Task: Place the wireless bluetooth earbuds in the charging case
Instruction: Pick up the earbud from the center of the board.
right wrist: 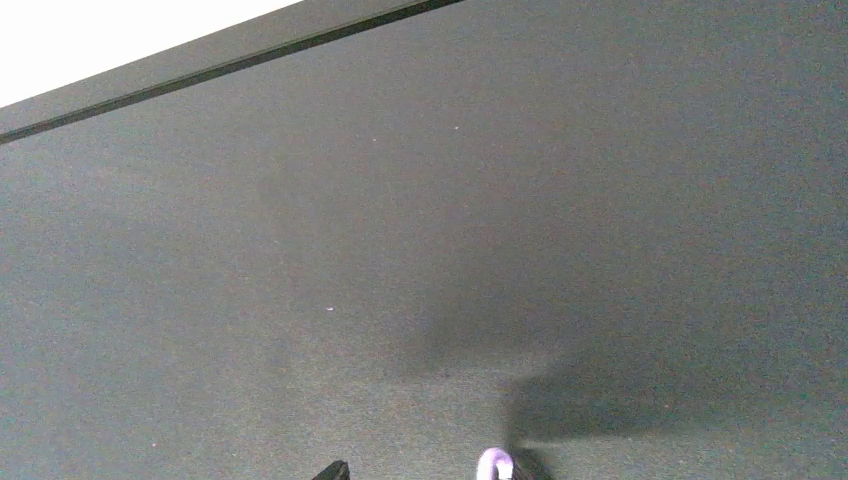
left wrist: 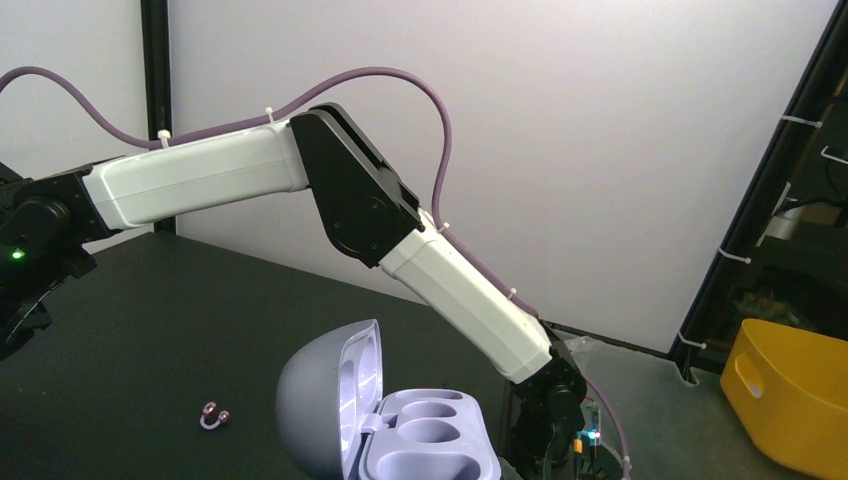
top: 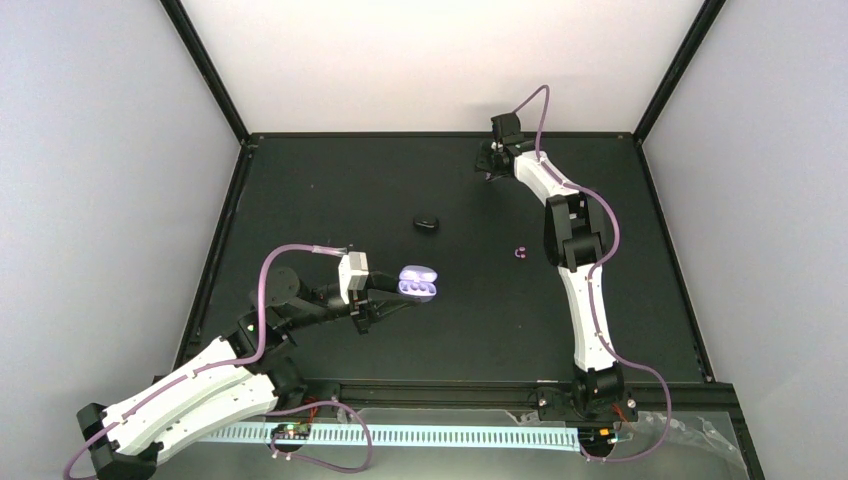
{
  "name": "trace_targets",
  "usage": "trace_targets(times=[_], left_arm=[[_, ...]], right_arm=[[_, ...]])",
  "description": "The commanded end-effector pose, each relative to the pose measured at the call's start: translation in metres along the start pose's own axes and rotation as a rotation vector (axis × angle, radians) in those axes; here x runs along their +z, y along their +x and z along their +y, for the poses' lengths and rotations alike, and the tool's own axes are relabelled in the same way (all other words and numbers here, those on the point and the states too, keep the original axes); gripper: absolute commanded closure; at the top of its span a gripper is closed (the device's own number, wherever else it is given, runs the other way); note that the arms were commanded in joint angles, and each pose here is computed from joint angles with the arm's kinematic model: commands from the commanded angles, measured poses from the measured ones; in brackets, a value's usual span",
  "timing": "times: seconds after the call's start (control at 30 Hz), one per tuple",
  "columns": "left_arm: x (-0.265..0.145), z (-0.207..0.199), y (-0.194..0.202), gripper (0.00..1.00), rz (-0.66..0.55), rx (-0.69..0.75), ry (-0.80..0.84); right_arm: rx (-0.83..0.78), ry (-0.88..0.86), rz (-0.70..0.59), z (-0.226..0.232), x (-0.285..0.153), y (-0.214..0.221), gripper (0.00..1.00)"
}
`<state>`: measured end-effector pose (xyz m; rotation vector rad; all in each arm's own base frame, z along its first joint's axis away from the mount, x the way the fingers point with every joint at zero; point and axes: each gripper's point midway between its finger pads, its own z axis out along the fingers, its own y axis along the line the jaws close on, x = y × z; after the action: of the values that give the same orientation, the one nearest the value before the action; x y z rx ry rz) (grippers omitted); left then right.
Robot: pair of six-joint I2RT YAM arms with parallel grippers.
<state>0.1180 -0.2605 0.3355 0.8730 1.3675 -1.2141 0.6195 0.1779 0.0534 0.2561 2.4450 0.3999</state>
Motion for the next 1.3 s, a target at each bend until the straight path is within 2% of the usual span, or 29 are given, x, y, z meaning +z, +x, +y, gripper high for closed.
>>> trace_targets(times=[0.0,0.57,1.27], left_arm=[[0.0006,-0.0025,-0.0050,0.98,-0.015,0.019,0.011],[0.0021,-0.0013,-0.0031,0.98,-0.009,0.012,0.010],[0.0028,-0.0007,-0.0022,0.98,-0.008,0.010,0.010]], right_arm=[[-0.029,0.048,-0.003,-0.0095,-0.0071,-0.0026,0.59],[-0.043,0.070,-0.019,-0.0130,-0.0045,-0.0072,0.64],[-0.052,0.088,-0.019,-0.0170,-0.0013,-0.0068,0.79]])
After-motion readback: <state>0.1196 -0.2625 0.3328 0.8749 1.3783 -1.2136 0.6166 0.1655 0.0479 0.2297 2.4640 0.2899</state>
